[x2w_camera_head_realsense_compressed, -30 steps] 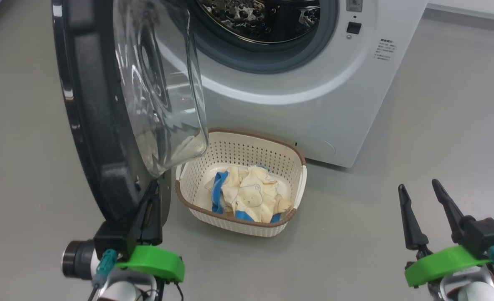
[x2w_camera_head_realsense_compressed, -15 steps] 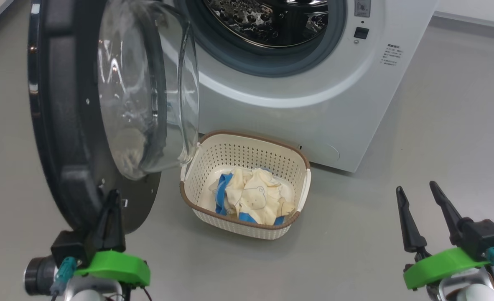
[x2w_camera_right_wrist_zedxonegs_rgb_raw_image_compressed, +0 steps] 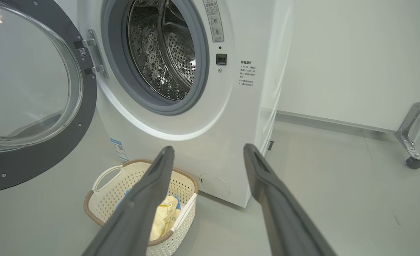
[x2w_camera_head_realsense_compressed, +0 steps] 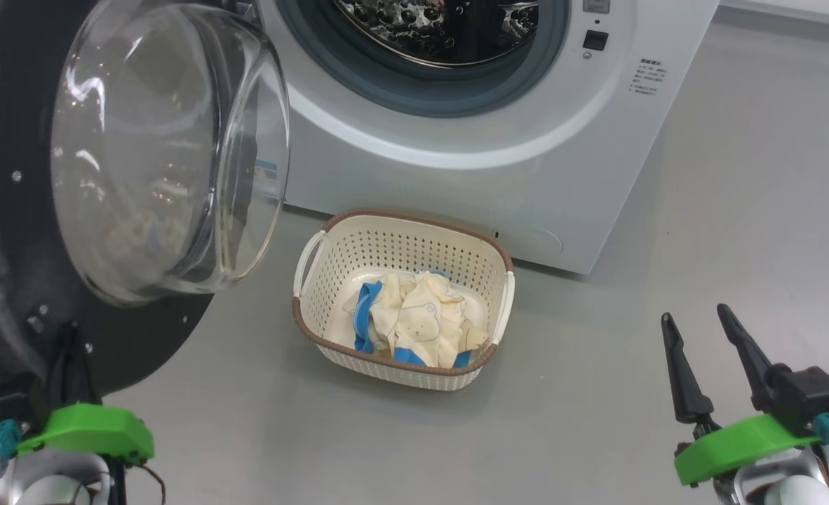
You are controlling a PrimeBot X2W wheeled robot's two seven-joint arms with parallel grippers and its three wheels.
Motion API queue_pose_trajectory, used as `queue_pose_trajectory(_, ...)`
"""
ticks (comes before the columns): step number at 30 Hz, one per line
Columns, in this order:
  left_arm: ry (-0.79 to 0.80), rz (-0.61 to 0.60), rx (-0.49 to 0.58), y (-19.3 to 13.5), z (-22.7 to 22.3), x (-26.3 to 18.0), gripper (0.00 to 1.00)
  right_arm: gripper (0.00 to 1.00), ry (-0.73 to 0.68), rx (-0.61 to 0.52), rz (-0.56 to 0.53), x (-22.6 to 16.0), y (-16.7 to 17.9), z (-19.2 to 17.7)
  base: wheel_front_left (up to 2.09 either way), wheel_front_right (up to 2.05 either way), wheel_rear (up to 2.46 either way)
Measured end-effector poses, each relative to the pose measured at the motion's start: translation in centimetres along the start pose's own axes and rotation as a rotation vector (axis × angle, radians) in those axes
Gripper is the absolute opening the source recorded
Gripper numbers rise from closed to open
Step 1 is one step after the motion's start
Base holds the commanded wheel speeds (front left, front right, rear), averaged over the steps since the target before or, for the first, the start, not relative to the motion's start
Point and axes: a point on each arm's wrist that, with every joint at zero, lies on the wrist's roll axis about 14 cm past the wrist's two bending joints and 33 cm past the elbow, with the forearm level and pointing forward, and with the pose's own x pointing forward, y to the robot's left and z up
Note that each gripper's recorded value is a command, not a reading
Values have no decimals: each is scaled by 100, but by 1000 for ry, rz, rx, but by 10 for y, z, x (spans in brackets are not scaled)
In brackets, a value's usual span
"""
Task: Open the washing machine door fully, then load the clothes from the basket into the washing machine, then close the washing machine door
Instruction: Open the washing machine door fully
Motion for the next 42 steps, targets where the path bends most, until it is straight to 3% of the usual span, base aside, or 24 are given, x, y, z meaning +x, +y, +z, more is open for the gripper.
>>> queue_pose_trajectory(31, 21, 254, 46, 79, 12, 68, 0, 100, 23, 35, -61, -1, -19, -10, 0, 0, 0)
queue_pose_trajectory(42, -23, 263, 39, 78, 26, 76, 0, 100, 29, 35, -74, -4, -23, -12, 0, 0, 0)
